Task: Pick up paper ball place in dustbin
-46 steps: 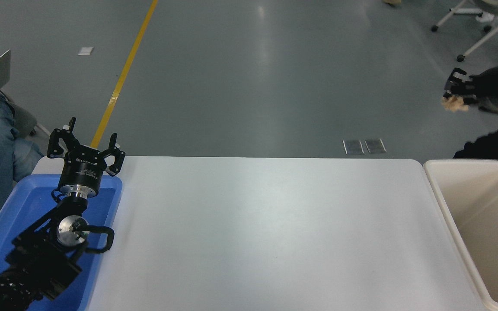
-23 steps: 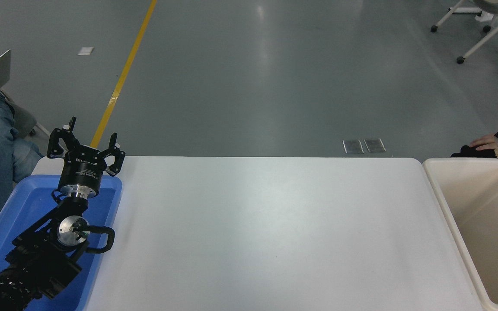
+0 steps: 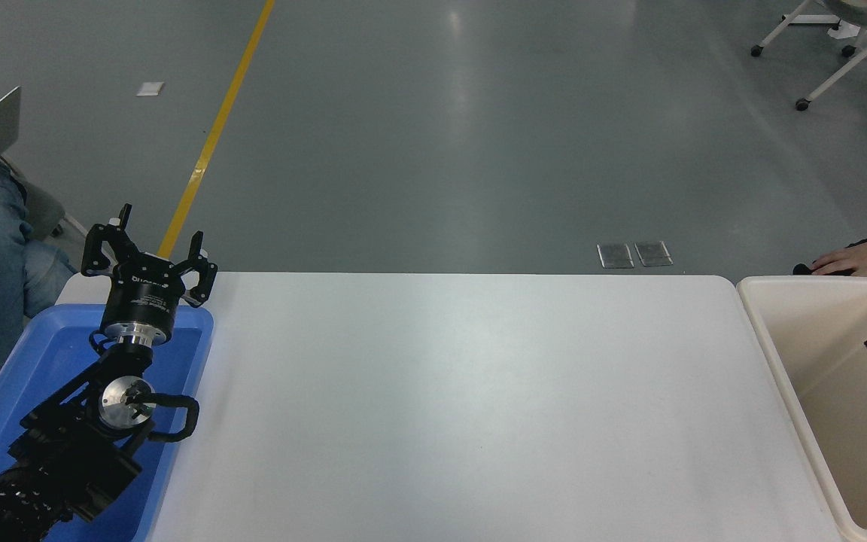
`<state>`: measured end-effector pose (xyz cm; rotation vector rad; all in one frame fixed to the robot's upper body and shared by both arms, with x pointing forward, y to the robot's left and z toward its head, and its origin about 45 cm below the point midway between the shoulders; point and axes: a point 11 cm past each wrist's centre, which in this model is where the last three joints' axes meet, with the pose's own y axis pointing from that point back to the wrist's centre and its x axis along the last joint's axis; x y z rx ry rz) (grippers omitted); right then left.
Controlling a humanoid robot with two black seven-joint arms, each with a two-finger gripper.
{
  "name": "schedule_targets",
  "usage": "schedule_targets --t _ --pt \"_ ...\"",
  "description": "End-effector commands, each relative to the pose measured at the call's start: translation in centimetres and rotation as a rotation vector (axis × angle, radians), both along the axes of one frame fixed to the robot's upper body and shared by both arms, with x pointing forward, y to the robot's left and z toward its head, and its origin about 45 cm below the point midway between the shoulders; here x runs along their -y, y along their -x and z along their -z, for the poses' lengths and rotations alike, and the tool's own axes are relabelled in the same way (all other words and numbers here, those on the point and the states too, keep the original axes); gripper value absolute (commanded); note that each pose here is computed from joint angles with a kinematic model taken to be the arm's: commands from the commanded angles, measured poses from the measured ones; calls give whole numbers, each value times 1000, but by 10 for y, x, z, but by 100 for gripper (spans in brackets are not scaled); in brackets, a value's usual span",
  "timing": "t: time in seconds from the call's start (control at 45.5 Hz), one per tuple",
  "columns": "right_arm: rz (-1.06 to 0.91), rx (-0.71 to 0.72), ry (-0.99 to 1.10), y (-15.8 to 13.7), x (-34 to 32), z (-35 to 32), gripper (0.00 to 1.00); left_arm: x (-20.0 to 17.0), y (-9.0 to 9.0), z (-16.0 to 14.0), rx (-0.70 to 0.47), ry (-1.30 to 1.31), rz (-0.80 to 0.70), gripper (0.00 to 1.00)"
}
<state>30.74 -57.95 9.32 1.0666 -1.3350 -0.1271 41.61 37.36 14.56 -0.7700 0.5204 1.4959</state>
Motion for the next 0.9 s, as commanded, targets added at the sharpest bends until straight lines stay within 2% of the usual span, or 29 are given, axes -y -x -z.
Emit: schedule_targets --t 0.0,0.044,0.462,0.725,0.879 --pt "15 -25 -10 17 -4 19 85 0 0 0 1 0 0 99" --pt "15 -24 -9 17 -4 19 100 0 0 0 1 0 0 99" --pt "8 -8 -16 7 -7 13 100 0 0 0 0 -1 -1 99" --pt "-46 110 -17 -56 -7 -59 100 1 0 0 0 1 1 99" --pt "-166 114 -47 -101 -46 -95 100 0 0 0 1 0 0 99"
